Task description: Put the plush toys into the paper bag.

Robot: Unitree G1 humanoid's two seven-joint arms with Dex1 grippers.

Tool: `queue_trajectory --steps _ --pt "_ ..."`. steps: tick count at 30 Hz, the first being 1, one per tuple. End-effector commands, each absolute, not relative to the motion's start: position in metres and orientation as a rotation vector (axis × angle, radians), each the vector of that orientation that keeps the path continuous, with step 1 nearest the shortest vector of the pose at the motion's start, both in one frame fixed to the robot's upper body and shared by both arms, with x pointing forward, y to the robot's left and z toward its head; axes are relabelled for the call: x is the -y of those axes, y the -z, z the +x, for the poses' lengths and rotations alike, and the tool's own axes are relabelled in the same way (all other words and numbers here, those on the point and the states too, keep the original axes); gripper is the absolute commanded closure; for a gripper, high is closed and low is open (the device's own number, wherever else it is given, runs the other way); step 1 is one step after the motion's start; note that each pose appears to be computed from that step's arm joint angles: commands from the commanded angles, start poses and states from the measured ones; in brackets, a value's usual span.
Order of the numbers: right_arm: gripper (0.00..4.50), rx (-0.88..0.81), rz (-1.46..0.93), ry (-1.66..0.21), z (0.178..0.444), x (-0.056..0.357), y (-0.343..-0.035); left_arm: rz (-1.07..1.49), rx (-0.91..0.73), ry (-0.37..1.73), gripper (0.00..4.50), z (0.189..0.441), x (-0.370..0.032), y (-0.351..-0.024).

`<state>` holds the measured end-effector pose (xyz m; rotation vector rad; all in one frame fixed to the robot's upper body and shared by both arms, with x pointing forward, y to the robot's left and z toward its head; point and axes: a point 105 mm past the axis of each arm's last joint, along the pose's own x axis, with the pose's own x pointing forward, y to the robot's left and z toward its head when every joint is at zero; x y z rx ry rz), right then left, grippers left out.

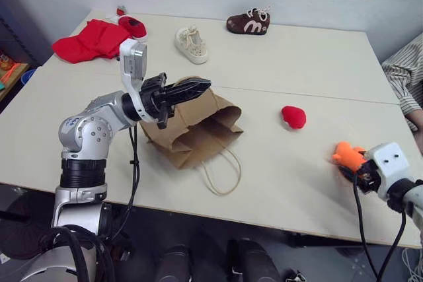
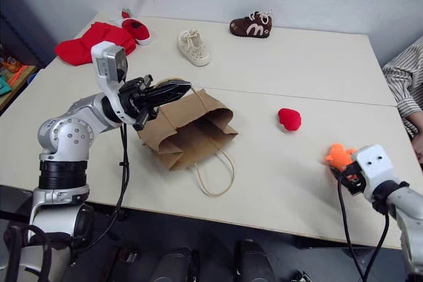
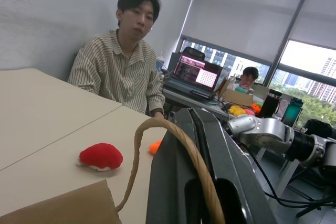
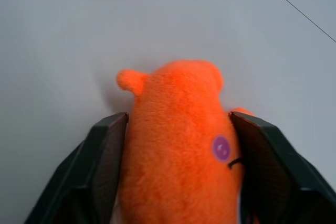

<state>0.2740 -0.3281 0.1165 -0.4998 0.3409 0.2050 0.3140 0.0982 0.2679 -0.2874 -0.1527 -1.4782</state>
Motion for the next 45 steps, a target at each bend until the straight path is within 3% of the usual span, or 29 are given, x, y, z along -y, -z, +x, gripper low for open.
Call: queue_trajectory --steps 1,3,6,9,11,18,25,35,39,41,45 --pt "2.69 -0.422 -0.481 -0.240 0.270 0.334 -0.112 -0.237 0.192 1.503 4.50 0.308 -0.099 -0.281" --pt "3.37 -0.382 -0.458 -0.333 0.271 0.319 -0.123 -0.251 0.191 1.516 4.50 0.306 -0.101 -0.285" --pt "4.21 -0.212 -0.420 -0.617 0.269 0.265 -0.154 -0.284 0.179 1.546 4.50 0.303 -0.103 -0.289" --pt "4.38 -0.030 -0.312 -1.004 0.252 0.174 -0.184 -0.318 0.150 1.576 4.50 0.301 -0.104 -0.292" --pt "4.38 0.011 -0.308 -1.134 0.247 0.129 -0.184 -0.339 0.137 1.584 4.50 0.302 -0.104 -0.293" --pt "4.38 0.054 -0.216 -1.158 0.274 0.023 -0.167 -0.395 0.133 1.625 4.50 0.301 -0.094 -0.298" --pt "4.38 0.039 -0.308 -1.105 0.312 -0.005 -0.166 -0.407 0.125 1.659 4.50 0.294 -0.095 -0.296" --pt "4.38 -0.003 -0.343 -1.190 0.334 -0.048 -0.151 -0.427 0.169 1.657 4.50 0.295 -0.090 -0.296" --pt "4.38 0.098 -0.251 -1.154 0.339 -0.050 -0.163 -0.433 0.184 1.644 4.50 0.295 -0.093 -0.296" --pt "3.66 0.199 -0.252 -1.162 0.336 -0.052 -0.179 -0.436 0.186 1.635 4.50 0.295 -0.094 -0.293" --pt "2.33 0.181 -0.197 -1.226 0.326 -0.051 -0.183 -0.442 0.191 1.610 4.50 0.296 -0.097 -0.290"
